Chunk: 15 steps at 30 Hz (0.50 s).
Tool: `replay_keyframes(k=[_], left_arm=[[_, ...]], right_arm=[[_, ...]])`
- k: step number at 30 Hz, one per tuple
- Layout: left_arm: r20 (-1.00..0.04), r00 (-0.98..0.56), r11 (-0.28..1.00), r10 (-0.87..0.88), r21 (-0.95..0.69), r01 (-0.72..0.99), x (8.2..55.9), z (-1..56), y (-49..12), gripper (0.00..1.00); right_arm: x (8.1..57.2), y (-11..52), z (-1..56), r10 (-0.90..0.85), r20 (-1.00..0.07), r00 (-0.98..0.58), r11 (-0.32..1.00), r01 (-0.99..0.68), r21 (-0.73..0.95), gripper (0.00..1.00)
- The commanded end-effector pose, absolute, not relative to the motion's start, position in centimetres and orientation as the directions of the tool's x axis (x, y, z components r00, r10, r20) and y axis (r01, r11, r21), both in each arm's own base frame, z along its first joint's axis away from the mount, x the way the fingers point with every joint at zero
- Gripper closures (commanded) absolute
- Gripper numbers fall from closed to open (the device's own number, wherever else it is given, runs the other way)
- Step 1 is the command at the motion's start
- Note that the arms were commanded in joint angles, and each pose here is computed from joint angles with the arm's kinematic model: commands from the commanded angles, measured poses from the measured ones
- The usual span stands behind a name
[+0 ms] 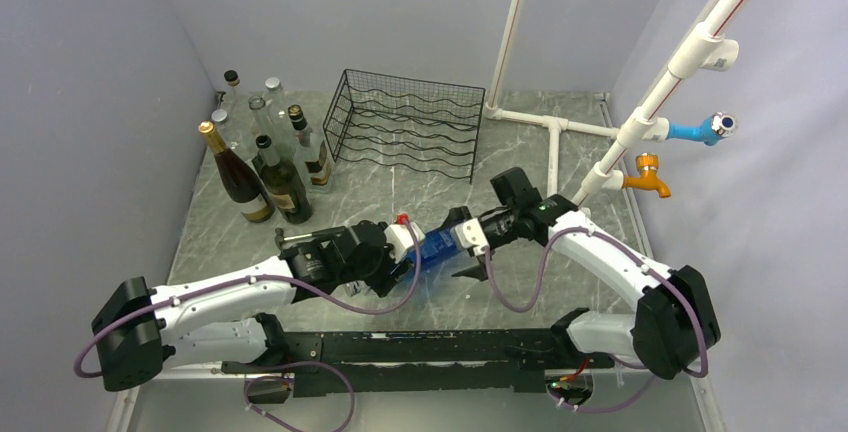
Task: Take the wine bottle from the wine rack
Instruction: Pick up the wine bottle from the wine rack.
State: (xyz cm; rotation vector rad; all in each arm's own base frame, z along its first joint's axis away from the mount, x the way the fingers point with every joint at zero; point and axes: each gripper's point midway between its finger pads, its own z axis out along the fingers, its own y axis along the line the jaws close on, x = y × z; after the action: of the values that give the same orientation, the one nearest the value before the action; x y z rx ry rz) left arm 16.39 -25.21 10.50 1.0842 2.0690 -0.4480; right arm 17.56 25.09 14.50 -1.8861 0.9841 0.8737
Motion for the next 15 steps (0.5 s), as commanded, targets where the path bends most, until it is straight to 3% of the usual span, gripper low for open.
replay_keyframes(k=[1,15], left_arm=[[-0.839,-0.172,0.457,0.516,0.099,0.884,17.3,14.6,-28.4,1.0],[-0.878,-0.109,0.417,0.465,0.108,0.903,17.6,15.7,-30.1,1.0]], right_arm=[[17.5,26.2,14.1,-0.26,-0.787,0.559,-0.404,-0.803,-0.437,0.0],[19.1,26.8,11.1,-0.387,-0.819,0.424,-0.354,-0.888,-0.293,0.01]])
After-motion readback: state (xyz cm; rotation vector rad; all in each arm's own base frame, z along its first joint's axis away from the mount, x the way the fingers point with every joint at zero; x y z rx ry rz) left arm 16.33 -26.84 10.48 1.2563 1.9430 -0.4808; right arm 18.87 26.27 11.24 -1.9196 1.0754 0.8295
